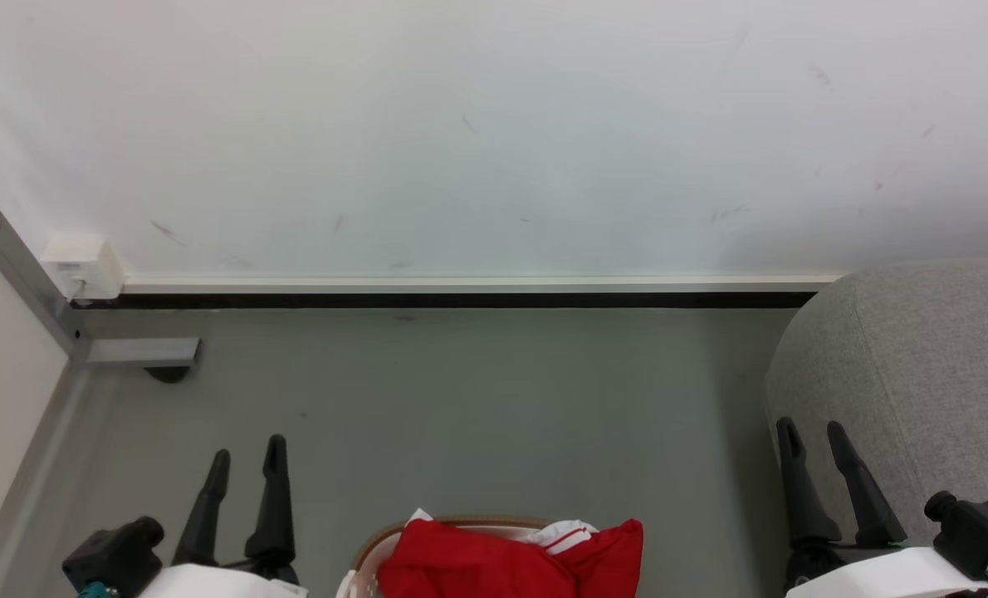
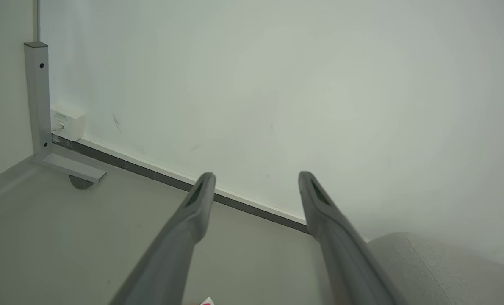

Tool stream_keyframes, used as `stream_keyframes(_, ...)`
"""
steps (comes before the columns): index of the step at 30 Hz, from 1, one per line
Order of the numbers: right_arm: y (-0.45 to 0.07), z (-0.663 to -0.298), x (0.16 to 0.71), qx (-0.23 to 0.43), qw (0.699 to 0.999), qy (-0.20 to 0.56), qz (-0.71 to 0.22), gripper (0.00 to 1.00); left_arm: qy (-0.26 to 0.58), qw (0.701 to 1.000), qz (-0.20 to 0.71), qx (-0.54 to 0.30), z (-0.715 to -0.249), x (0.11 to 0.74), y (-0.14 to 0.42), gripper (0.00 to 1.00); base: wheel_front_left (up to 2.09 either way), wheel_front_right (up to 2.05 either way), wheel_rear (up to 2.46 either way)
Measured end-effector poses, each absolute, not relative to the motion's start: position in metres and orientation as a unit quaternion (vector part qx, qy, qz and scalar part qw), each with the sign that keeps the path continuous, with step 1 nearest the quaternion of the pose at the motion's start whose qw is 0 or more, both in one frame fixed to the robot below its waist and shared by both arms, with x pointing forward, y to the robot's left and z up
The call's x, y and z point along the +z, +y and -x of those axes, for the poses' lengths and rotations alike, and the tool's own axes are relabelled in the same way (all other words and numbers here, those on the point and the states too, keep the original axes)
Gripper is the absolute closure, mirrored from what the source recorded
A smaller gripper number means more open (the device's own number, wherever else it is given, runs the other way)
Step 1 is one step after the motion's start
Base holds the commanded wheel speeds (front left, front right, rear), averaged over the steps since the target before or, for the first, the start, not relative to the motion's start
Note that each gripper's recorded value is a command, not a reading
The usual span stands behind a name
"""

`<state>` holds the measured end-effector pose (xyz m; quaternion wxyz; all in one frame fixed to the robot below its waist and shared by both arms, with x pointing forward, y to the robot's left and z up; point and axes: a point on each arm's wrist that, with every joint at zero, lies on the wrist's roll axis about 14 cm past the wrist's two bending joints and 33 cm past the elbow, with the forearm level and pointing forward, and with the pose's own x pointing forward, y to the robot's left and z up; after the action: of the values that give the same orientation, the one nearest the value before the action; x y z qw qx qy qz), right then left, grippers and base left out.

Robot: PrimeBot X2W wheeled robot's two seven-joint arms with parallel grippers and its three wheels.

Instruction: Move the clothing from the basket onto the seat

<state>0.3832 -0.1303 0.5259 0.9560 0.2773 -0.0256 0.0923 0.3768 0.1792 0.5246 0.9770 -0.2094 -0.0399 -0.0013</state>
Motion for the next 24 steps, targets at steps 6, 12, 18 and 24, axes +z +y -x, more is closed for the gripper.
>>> stream_keyframes(6,-0.128,-0.383,0.525,0.095,0.962,-0.030,-0.253,0.00,-0.048,0.981,0.186,-0.009,-0.377,0.527,0.176,0.00,0.00,0.00,0.00)
stream_keyframes(12,-0.127,-0.383,0.526,0.097,0.967,-0.036,-0.234,0.00,-0.054,0.986,0.156,-0.012,-0.376,0.529,0.175,0.00,0.00,0.00,0.00)
stream_keyframes(18,-0.124,-0.382,0.526,0.100,0.969,-0.038,-0.222,0.00,-0.063,0.990,0.129,-0.015,-0.375,0.532,0.174,0.00,0.00,0.00,0.00)
stream_keyframes(24,-0.119,-0.382,0.529,0.110,0.973,-0.047,-0.196,0.00,-0.072,0.992,0.104,-0.018,-0.374,0.536,0.172,0.00,0.00,0.00,0.00)
